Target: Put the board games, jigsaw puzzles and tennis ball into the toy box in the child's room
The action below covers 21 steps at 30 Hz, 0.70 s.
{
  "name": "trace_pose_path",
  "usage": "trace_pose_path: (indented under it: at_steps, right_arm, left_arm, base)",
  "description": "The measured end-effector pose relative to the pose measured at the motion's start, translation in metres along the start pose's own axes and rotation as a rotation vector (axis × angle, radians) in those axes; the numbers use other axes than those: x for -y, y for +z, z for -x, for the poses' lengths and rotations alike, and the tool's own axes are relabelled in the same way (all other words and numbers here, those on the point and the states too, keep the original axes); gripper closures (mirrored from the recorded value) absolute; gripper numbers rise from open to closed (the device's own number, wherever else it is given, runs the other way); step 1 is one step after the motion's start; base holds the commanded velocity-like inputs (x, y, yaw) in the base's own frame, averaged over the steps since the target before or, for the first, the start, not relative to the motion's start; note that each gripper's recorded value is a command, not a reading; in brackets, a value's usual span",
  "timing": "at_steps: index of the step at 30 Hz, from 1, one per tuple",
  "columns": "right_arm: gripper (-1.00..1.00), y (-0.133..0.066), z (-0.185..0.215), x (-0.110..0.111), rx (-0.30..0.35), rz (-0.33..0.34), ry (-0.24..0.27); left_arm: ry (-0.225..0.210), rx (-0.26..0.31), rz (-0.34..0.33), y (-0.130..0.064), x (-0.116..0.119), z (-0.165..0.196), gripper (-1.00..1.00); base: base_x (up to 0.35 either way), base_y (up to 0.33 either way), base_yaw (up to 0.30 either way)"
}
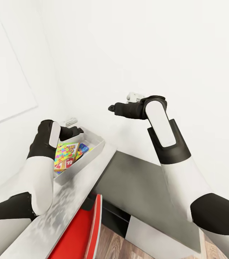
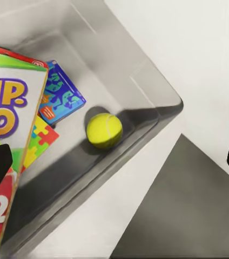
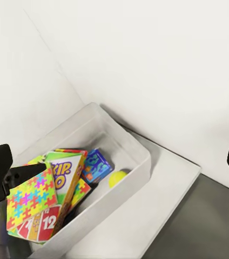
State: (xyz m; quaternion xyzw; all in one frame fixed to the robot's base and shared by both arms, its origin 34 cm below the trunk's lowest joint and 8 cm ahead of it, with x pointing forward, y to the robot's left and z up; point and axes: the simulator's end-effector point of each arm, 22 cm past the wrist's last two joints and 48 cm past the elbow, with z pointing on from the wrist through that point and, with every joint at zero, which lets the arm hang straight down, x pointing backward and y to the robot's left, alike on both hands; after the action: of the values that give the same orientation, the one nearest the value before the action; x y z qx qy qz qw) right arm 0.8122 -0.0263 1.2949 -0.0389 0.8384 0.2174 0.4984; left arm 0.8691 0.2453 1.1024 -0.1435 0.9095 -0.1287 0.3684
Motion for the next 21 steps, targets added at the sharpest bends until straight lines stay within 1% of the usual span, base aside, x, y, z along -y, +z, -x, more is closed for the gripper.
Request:
trace_pose_path:
  at_steps: [2, 6, 9, 11, 12, 15, 17, 21]
  right_arm:
    - [-1.00, -0.002, 0.001, -0.001, 0.003, 0.001, -0.001]
    - [-1.00, -0.006, 0.004, -0.004, 0.009, 0.004, -0.004]
    - [-1.00, -0.008, 0.007, -0.005, 0.013, 0.005, -0.006]
    - [-1.00, -0.010, 0.008, -0.006, 0.016, 0.005, -0.007]
    - [-1.00, -0.011, 0.009, -0.007, 0.018, 0.005, -0.008]
    - [-1.00, -0.014, 0.011, -0.008, 0.021, 0.007, -0.011]
    - [-1.00, -0.015, 0.012, -0.009, 0.025, 0.007, -0.012]
    - [-1.00, -0.019, 0.015, -0.011, 0.030, 0.008, -0.014]
  left_arm:
    - [-0.007, 0.002, -0.016, -0.002, 0.004, 0.001, -1.00]
    - [-0.047, 0.004, -0.111, -0.008, 0.024, 0.004, -1.00]
    - [-0.063, 0.015, -0.131, -0.013, 0.020, 0.011, -1.00]
    - [-0.076, 0.030, -0.144, -0.019, 0.009, 0.020, -1.00]
    - [-0.080, 0.034, -0.155, -0.021, 0.009, 0.023, -1.00]
    - [-0.100, 0.051, -0.224, -0.030, 0.012, 0.033, -1.00]
    - [-0.106, 0.058, -0.257, -0.035, 0.015, 0.037, -1.00]
    - [-0.114, 0.067, -0.290, -0.041, 0.017, 0.041, -1.00]
  base:
    - [-0.162, 0.010, 0.000]
    - [-0.067, 0.003, 0.000]
    - [-0.020, 0.001, 0.000]
    - [-0.008, 0.000, 0.000]
    - [-0.004, 0.000, 0.000]
    - [-0.002, 0.000, 0.000]
    - [-0.001, 0.000, 0.000]
    - [0.000, 0.000, 0.000]
